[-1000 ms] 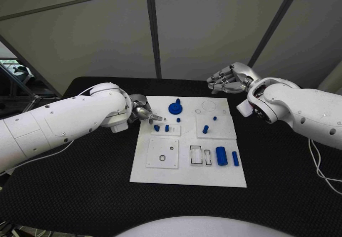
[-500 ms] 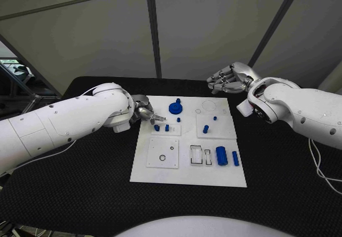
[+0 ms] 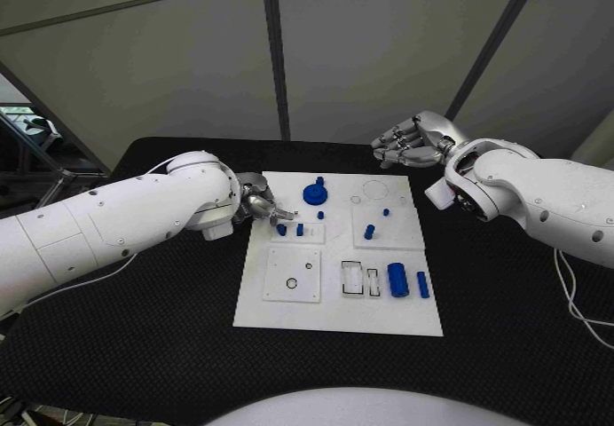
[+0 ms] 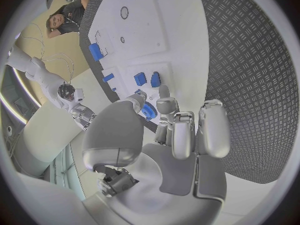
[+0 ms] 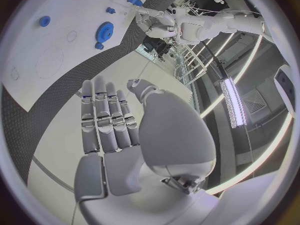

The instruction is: Assemble the parts on the task board

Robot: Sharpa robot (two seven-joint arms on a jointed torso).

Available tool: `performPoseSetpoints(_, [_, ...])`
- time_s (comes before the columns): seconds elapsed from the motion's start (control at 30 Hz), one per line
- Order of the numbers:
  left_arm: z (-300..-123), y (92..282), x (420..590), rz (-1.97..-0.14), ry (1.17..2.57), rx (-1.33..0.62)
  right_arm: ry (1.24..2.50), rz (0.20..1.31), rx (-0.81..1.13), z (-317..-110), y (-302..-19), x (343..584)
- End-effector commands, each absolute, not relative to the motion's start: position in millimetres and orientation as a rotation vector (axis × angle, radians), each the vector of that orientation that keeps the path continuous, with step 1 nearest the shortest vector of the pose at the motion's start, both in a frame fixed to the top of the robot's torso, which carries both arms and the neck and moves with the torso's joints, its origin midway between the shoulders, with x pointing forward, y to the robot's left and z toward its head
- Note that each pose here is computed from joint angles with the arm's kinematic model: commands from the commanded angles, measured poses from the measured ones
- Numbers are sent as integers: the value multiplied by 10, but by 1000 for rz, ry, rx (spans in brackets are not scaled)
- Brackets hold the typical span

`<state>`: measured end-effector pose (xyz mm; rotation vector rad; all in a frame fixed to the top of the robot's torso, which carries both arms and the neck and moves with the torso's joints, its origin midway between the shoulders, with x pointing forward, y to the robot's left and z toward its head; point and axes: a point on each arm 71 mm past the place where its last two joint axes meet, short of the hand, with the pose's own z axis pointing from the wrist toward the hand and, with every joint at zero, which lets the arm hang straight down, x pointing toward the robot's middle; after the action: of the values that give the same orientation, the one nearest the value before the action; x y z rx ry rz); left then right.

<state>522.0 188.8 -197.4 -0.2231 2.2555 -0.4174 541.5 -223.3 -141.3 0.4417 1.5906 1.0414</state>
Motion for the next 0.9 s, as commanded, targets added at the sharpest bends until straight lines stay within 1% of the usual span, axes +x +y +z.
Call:
performPoseSetpoints(0.03, [-1975, 1890, 5216, -413, 2270, -217, 1588, 1051, 432, -1399, -2218, 5415])
performPoseSetpoints(0.9, [-1995, 1844, 5189, -425, 2284, -207, 1589, 1053, 431, -1401, -2207, 5417])
